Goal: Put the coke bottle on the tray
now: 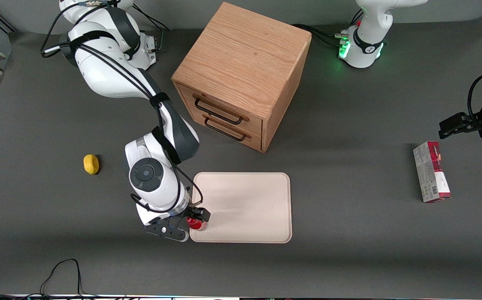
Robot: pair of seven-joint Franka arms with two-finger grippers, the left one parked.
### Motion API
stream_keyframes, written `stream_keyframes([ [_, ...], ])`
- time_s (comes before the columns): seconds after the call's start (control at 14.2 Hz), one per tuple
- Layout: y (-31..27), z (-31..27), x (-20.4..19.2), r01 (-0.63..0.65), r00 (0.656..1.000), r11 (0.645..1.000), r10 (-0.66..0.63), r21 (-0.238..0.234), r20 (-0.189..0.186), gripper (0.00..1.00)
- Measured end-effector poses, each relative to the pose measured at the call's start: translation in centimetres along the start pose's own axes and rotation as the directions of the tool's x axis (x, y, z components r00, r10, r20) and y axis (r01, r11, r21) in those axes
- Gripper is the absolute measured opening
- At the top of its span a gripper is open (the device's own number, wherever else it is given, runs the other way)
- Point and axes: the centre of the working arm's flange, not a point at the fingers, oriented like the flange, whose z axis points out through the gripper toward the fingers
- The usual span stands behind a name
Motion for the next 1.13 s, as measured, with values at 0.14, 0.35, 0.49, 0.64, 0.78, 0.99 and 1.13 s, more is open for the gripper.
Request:
stream_keyframes([
  [0.14,0.9,-1.0,-0.8,0.129,0.989,0.990,-0.124,-0.060,0.085,1.00],
  [0.35,3.5,-5.6,-1.7,0.329,0.929,0.940,-0.305,-0.092,0.209,1.00],
  [0.49,5.8,-9.0,-1.5,0.379,0.905,0.921,-0.349,-0.088,0.244,1.00],
  [0.64,8.6,-11.2,-0.8,0.399,0.893,0.914,-0.368,-0.076,0.258,1.00],
  [0.78,13.3,-13.1,0.3,0.405,0.886,0.913,-0.378,-0.053,0.270,1.00],
  [0.99,21.9,-16.7,0.9,0.408,0.880,0.913,-0.384,-0.030,0.278,1.00],
  [1.13,26.5,-18.8,0.0,0.412,0.884,0.911,-0.394,-0.021,0.253,1.00],
])
